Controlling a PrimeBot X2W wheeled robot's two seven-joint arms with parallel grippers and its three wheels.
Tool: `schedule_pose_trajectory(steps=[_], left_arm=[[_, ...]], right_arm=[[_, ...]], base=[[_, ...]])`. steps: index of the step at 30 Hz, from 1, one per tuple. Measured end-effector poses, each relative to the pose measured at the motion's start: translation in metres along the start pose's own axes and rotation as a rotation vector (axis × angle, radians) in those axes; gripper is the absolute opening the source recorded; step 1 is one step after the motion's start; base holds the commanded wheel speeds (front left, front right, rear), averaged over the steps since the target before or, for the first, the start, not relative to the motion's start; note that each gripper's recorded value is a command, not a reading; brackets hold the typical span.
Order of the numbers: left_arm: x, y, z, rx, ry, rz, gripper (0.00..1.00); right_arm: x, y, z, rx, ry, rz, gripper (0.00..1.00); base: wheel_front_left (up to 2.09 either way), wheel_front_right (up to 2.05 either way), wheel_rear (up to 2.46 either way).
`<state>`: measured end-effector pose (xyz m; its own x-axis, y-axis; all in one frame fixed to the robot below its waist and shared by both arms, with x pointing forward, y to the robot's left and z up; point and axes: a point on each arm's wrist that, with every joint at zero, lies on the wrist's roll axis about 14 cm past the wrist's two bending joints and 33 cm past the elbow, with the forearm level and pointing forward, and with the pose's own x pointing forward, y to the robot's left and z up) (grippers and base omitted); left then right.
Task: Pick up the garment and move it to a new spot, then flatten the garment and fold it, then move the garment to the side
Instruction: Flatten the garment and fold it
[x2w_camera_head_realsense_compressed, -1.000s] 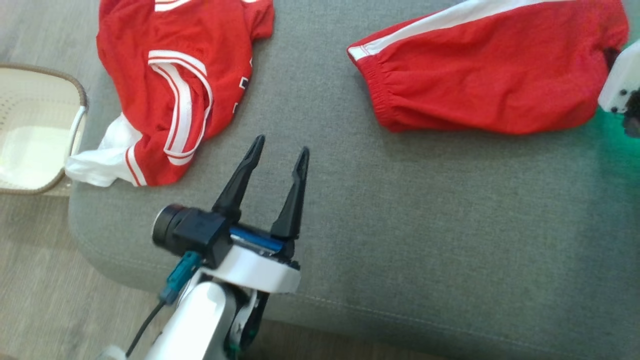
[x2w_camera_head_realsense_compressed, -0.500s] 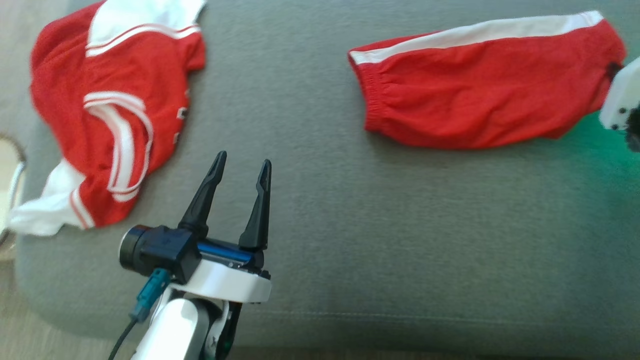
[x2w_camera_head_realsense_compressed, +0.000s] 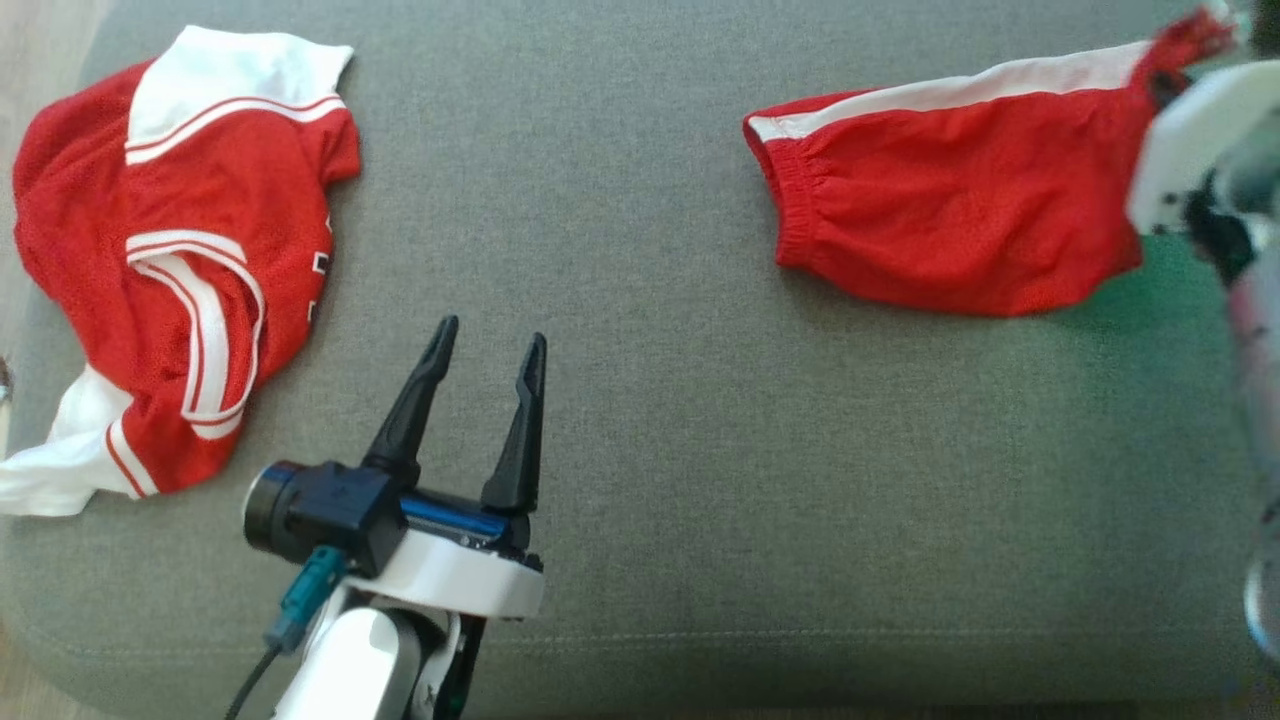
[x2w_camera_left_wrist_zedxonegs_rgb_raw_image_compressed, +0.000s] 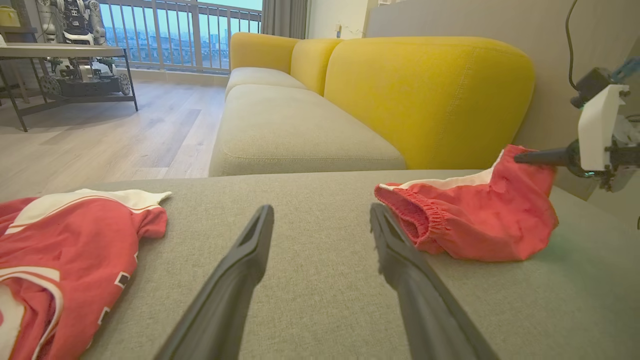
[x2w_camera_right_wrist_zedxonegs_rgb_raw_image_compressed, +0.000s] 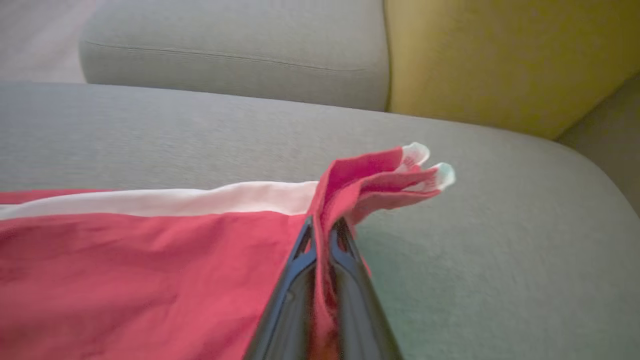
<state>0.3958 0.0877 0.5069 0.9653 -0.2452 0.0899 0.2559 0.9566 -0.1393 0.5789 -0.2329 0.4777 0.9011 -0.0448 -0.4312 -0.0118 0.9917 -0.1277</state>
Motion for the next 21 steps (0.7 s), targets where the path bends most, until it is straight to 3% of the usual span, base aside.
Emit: schedule_pose_trajectory(steps=[17, 21], left_arm=[[-0.018, 0.006, 0.008, 0.017, 0.0, 0.035, 1.0], [-0.021, 0.008, 0.009, 0.02, -0.001, 0.046, 1.0]], right_arm=[[-0.02, 0.157, 0.056, -0.134, -0.174, 0.339, 0.0], [-0.029, 0.188, 0.05, -0.183, -0.171, 0.418, 0.0]], base=[[0.0, 0.0, 0.0], [0.0, 0.0, 0.0]])
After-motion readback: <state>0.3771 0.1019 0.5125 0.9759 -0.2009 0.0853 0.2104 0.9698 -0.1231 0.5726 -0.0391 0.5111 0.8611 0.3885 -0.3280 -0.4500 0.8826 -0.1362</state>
